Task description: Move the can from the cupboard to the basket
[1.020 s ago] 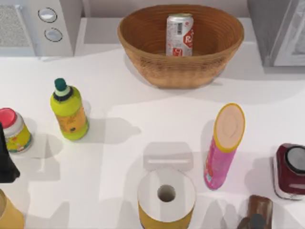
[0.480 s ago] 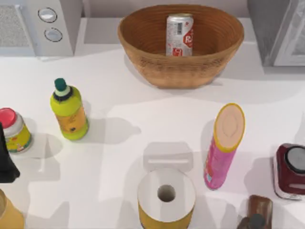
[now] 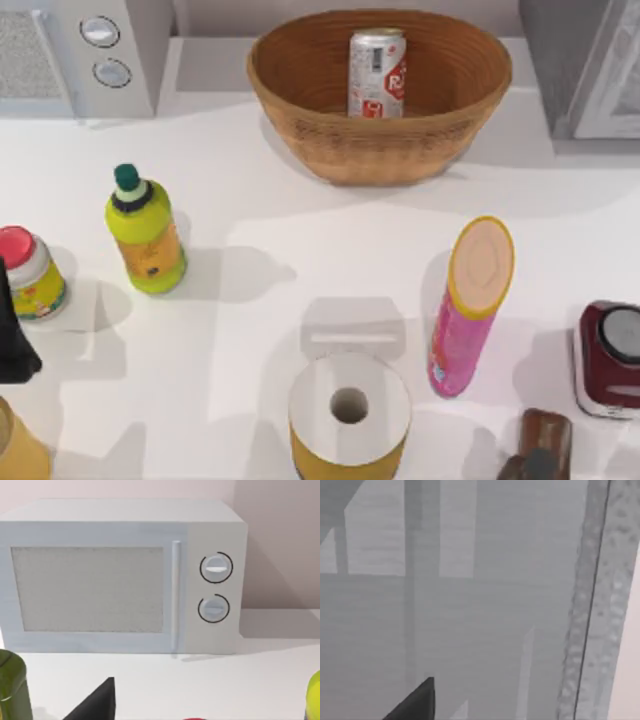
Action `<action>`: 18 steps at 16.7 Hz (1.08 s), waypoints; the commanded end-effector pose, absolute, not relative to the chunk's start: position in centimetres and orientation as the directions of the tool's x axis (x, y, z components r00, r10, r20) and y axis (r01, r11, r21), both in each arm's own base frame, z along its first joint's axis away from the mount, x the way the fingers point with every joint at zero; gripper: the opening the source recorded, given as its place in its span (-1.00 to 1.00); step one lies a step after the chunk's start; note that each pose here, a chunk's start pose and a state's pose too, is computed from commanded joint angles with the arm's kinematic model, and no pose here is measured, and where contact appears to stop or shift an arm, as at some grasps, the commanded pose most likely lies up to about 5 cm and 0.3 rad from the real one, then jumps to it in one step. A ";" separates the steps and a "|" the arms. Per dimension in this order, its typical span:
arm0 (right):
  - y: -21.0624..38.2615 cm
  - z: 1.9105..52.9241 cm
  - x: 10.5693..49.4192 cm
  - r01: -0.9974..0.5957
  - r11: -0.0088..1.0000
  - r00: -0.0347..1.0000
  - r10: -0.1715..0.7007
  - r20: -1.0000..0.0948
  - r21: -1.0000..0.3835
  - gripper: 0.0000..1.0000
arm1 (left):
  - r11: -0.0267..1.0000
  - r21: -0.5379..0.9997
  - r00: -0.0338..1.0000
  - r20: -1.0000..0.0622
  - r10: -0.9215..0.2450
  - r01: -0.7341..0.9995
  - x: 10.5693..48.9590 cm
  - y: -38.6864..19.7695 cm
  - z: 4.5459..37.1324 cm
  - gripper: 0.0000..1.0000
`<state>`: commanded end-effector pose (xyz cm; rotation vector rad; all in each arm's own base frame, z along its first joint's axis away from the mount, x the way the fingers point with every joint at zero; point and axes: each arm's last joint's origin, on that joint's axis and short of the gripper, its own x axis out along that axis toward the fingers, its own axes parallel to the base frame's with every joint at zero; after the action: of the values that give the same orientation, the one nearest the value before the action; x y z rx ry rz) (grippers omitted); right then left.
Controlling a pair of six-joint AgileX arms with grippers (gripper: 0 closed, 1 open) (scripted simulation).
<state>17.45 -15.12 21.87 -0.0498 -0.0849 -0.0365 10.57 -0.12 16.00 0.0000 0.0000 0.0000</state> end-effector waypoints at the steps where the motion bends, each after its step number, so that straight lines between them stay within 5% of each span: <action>1: -16.4 21.0 17.3 0.038 0.998 0.997 -0.034 0.074 -0.051 1.00 | 1.000 0.000 1.000 0.000 0.000 0.000 10.6 -0.1 16.0 1.00; 8: -20.1 16.0 15.4 -0.001 1.000 1.000 0.001 -0.001 0.000 1.00 | 1.000 0.000 1.000 0.000 0.000 0.000 10.6 -0.1 16.0 1.00; 18: -22.1 20.5 16.9 0.012 0.997 0.999 -0.009 0.040 -0.078 1.00 | 1.000 0.000 1.000 0.000 0.000 0.000 10.6 -0.1 16.0 1.00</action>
<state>16.85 -22.13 20.49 -0.0780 -0.0393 -0.0109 10.57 -0.12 16.00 0.0000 0.0000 0.0000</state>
